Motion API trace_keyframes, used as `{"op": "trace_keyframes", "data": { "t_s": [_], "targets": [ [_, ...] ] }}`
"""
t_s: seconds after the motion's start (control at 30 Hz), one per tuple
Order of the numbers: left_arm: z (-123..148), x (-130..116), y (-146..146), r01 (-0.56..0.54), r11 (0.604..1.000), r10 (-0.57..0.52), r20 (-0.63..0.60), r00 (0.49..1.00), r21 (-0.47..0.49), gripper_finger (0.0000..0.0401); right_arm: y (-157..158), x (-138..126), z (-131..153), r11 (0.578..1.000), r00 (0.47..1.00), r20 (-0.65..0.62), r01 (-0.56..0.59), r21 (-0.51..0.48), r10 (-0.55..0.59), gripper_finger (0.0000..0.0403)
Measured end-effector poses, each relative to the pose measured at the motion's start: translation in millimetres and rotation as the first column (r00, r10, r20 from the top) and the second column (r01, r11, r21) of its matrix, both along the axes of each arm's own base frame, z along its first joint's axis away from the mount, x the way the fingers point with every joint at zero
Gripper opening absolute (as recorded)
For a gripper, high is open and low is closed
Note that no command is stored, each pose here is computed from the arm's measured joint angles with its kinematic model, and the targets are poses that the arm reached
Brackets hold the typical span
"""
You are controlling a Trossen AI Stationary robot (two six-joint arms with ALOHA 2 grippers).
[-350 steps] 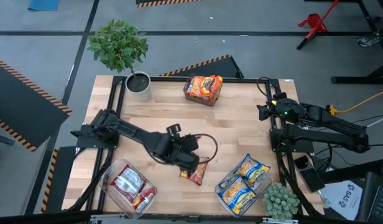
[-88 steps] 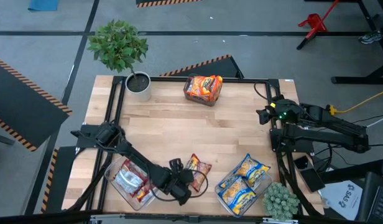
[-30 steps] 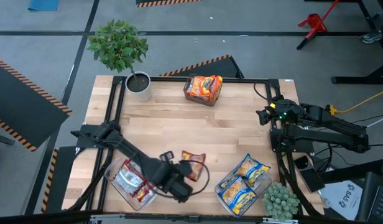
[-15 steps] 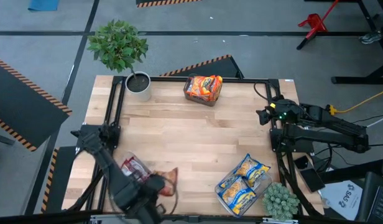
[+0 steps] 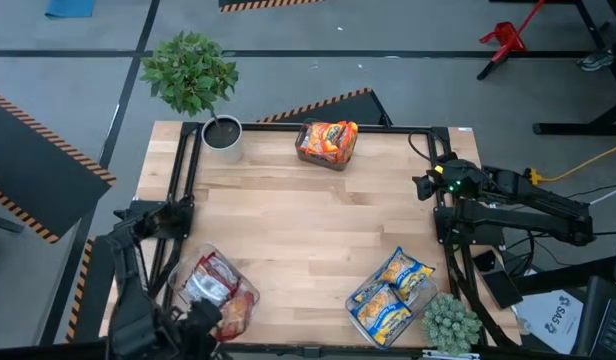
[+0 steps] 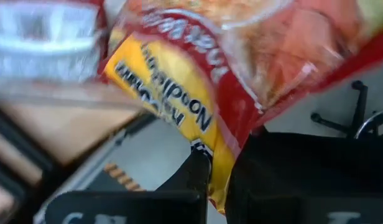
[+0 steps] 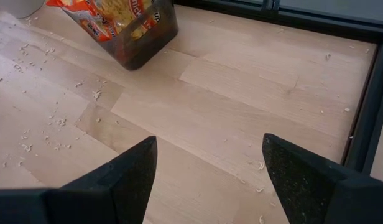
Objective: Sort Maruchan noodles
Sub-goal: Put the red noodle pack into the left transparent bin
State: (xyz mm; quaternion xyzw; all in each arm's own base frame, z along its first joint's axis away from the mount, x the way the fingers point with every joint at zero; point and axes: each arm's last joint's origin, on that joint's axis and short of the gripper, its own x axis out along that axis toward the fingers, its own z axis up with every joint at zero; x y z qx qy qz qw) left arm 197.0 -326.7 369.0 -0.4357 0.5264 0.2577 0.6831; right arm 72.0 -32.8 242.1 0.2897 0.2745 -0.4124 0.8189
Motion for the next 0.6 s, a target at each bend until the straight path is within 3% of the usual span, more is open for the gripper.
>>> {"op": "trace_keyframes", "data": {
  "t_s": [0.07, 0.3, 0.43, 0.6],
  "targets": [
    [-3, -5, -4, -0.032, 0.999, 0.031, -0.034, 0.999, -0.021, 0.0012, 0, 0, 0, 1.0, 1.0, -0.001, 0.0, 0.0, 0.0, 0.028],
    [-26, -9, -5, -0.118, 0.992, 0.121, -0.085, 0.989, 0.038, 0.0012, 0, 0, 0, 1.0, 1.0, 0.002, 0.005, 0.001, -0.005, 0.028],
    [-18, -15, 15, -0.15, 0.987, 0.152, -0.061, 0.986, 0.05, 0.0012, 0, 0, 0, 1.0, 1.0, 0.002, 0.012, -0.003, -0.012, 0.028],
    [-31, -31, 41, -0.17, 0.981, 0.185, -0.176, 0.967, 0.098, 0.0012, 0, 0, 0, 1.0, 1.0, 0.003, 0.02, -0.006, -0.02, 0.028]
  ]
}}
